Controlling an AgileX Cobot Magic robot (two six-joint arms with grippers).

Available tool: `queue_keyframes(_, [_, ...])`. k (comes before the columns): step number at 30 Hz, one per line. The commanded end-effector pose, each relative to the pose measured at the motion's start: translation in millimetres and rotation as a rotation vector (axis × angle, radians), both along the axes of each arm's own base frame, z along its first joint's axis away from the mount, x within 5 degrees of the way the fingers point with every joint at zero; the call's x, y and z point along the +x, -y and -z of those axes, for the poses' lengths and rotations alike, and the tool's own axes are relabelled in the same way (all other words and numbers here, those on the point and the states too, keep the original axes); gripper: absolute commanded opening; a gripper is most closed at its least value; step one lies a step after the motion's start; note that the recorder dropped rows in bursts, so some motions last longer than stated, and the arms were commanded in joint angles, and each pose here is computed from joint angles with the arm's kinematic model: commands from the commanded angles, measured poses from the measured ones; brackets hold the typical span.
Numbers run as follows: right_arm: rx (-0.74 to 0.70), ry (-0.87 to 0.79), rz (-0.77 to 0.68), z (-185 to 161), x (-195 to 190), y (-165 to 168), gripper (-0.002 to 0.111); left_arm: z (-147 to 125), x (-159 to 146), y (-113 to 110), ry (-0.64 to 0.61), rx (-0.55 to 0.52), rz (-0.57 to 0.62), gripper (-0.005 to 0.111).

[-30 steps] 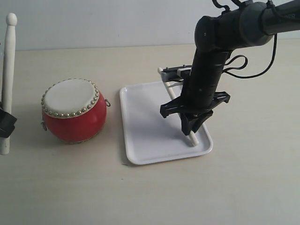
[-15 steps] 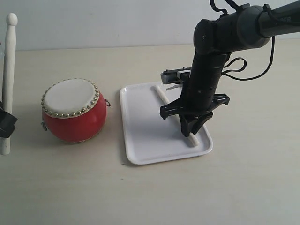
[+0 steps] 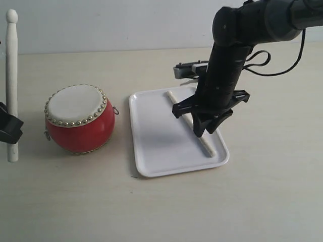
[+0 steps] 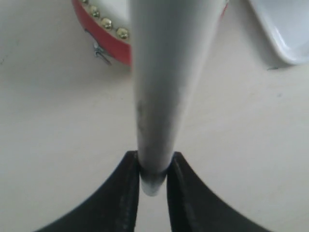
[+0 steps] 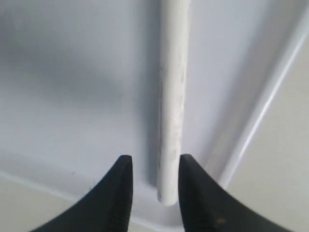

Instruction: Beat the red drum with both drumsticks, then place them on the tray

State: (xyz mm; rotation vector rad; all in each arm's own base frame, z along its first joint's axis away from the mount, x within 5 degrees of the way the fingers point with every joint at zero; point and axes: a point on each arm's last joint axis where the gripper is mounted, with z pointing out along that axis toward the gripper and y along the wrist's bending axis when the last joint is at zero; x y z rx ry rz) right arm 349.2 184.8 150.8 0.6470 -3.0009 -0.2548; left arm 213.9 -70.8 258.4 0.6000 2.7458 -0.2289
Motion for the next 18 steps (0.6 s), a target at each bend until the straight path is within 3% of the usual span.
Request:
queue_keyframes(1, [0.043,0.142,-0.038,-53,-14,10,0.032,10,-3,13,0.038,-0.163,-0.004,0.000])
queue_keyframes(8, [0.241,0.472,-0.056,-109,-61,28,0.032,21,-8,34,0.014,-0.380,0.135,0.000])
queue_keyframes(13, [0.454,0.534,-0.212,-117,-99,26,0.032,25,-12,41,0.031,-0.471,0.223,0.000])
queue_keyframes(18, [0.682,0.590,-0.327,-119,-110,13,0.032,36,-11,45,-0.021,-0.511,0.224,0.000])
